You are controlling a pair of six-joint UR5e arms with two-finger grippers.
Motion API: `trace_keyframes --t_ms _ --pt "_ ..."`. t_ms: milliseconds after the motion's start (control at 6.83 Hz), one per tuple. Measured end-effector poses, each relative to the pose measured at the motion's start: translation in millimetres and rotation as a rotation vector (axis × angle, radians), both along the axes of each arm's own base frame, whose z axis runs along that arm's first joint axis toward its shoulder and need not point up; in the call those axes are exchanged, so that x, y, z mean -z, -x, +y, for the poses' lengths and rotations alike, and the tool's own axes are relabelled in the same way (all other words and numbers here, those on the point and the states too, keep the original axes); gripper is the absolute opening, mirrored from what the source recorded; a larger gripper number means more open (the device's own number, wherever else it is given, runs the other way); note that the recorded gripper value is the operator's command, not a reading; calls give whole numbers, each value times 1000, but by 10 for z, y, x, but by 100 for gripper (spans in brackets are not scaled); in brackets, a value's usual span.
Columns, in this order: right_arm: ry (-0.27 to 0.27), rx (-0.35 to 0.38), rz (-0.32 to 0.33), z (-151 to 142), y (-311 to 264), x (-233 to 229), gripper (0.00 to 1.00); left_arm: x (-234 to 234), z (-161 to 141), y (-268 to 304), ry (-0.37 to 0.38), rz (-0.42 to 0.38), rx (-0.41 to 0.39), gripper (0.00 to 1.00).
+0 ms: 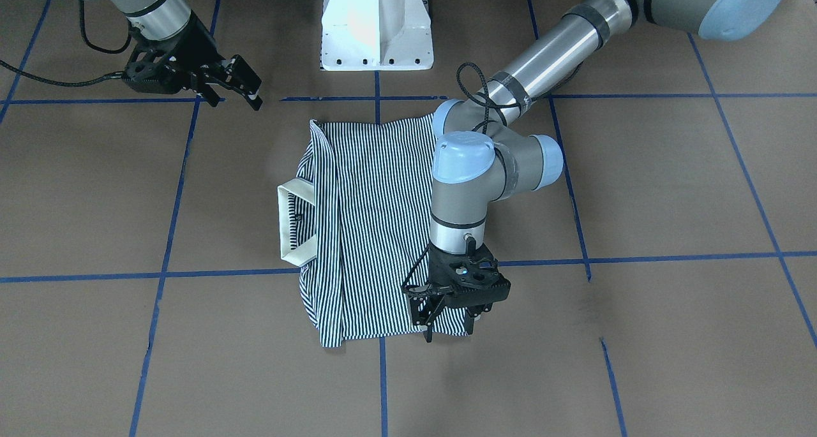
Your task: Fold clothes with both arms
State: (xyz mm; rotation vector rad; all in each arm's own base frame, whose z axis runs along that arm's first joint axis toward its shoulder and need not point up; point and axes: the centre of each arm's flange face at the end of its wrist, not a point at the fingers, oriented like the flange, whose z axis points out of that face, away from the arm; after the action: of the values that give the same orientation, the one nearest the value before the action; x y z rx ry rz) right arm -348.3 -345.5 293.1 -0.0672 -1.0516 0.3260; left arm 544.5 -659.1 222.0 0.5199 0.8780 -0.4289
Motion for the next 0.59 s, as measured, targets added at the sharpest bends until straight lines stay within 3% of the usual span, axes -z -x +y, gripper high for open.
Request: trace_keyframes --t_ms 293,586 --pt "-74 39 38 -99 155 10 100 203 115 431 68 73 -142 100" --pt "-145 98 161 -66 534 118 100 417 813 1098 109 93 -209 100"
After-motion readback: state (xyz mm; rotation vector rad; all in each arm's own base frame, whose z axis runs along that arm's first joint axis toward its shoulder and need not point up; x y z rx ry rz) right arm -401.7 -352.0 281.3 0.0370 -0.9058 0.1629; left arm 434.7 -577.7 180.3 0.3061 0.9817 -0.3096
